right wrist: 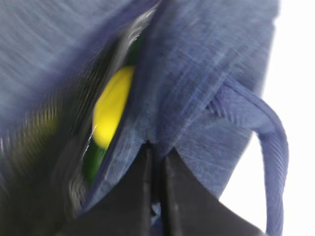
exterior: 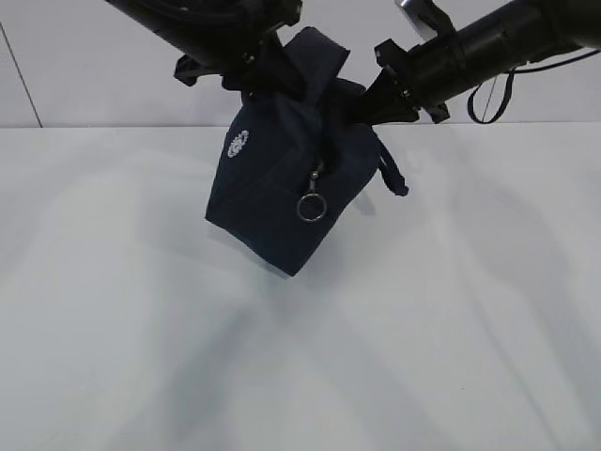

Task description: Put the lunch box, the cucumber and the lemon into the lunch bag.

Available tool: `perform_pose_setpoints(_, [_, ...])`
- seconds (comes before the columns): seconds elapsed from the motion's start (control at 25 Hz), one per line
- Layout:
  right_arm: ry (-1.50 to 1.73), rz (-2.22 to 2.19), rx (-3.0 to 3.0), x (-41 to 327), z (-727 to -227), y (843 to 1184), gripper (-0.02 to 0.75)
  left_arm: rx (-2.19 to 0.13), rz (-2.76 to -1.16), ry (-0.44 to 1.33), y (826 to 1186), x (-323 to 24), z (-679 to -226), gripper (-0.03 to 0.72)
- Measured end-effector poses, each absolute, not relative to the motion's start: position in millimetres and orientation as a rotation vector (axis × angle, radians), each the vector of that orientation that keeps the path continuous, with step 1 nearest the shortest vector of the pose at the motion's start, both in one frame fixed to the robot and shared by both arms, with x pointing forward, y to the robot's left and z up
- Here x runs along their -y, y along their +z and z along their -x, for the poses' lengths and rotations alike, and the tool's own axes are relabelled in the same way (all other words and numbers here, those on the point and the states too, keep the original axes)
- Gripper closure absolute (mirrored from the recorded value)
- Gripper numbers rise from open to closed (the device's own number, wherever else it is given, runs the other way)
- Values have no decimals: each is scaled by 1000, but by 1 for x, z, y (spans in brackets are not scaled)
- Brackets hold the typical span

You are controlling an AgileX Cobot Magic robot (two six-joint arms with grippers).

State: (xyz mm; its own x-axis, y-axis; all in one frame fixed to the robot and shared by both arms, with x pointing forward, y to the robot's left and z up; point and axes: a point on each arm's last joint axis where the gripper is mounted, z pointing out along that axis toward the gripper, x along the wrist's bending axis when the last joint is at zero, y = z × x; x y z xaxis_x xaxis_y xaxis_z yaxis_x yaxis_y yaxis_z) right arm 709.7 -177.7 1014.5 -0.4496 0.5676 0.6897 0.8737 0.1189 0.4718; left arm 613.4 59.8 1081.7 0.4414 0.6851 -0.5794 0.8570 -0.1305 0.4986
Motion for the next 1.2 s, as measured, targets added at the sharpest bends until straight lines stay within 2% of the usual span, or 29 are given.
perform_pose_setpoints(0.36, [-1144, 1558, 2326, 193, -719, 1065, 721, -1305, -1792, -387, 1053, -5, -604, 692])
perform_pose_setpoints(0.72, [-995, 1672, 2396, 203, -719, 1062, 723, -1369, -1763, -445, 1022, 7, -611, 692])
perform_pose_setpoints(1.0, [-993, 1669, 2395, 201, -718, 1062, 719, -1398, -1765, -429, 1021, 6, -612, 686])
perform_pose_setpoints(1.12, [-997, 1666, 2394, 199, -718, 1062, 677, -1414, -1779, -411, 1019, 4, -612, 649])
perform_pose_setpoints(1.2, [-1018, 1662, 2386, 198, -719, 1064, 611, -1420, -1781, -411, 1019, 4, -612, 590])
